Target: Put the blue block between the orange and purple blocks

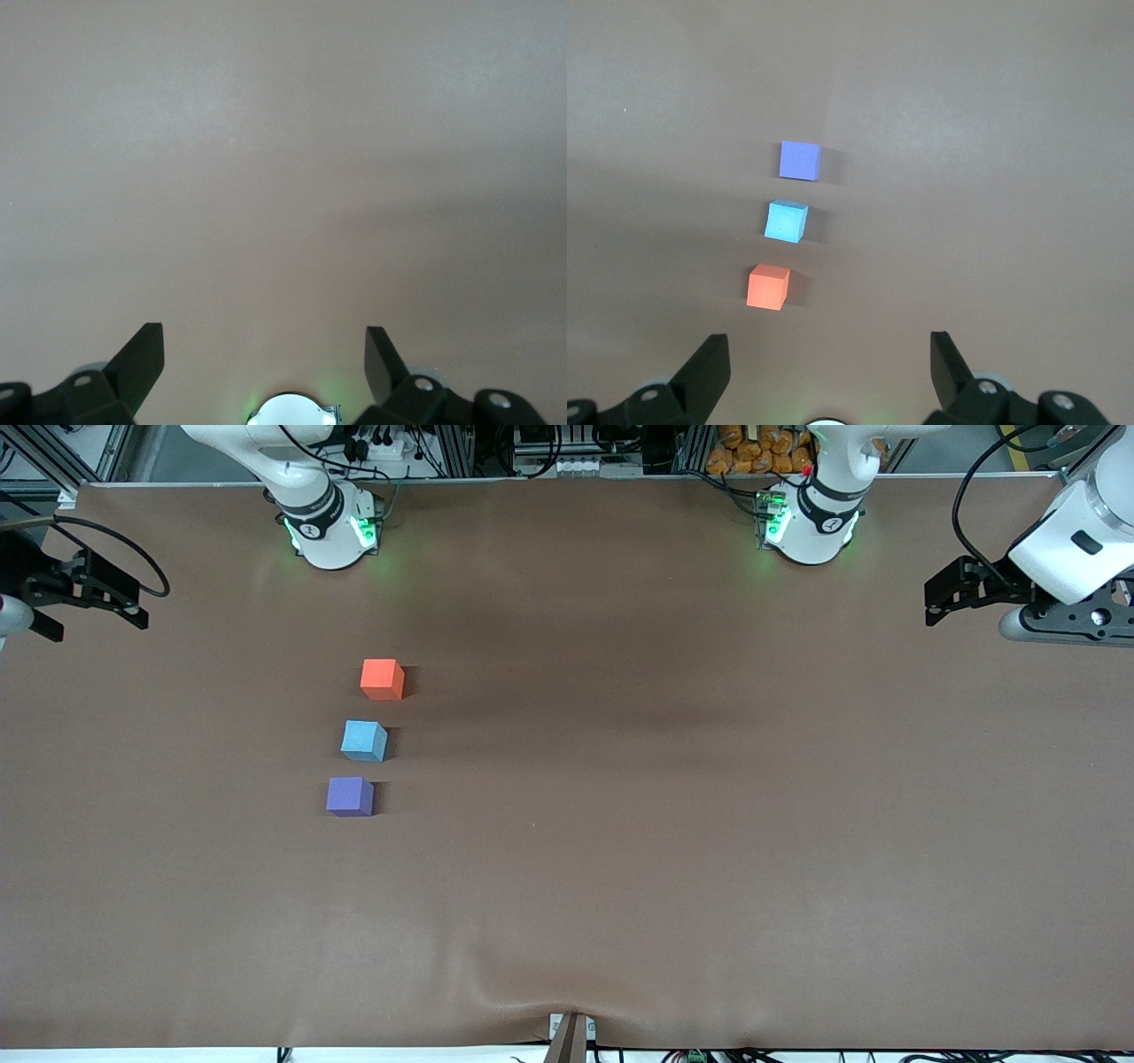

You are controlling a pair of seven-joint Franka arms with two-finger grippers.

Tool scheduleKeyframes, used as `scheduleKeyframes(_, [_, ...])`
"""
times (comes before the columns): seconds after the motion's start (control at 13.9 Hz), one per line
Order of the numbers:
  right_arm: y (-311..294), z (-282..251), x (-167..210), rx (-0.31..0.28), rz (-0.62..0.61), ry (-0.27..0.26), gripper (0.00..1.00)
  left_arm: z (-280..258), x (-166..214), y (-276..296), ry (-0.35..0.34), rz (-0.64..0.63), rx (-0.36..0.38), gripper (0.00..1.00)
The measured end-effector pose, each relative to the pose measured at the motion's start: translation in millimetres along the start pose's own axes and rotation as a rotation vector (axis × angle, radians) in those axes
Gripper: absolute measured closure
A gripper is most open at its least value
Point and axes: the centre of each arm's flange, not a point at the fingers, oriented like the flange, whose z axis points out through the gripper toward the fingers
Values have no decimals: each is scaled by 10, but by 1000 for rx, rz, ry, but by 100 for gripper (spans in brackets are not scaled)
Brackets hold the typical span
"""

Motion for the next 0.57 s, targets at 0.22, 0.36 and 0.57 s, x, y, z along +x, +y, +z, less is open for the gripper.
scheduleKeyframes(0.22, [27,0,-3,0,4,0,0,0,0,0,0,0,0,0])
scheduleKeyframes(0.36, [24,0,-3,0,3,0,0,0,0,0,0,0,0,0])
scheduleKeyframes(0.57, [21,3,-4,1,3,-2,0,3,2,0,-1,0,0,0])
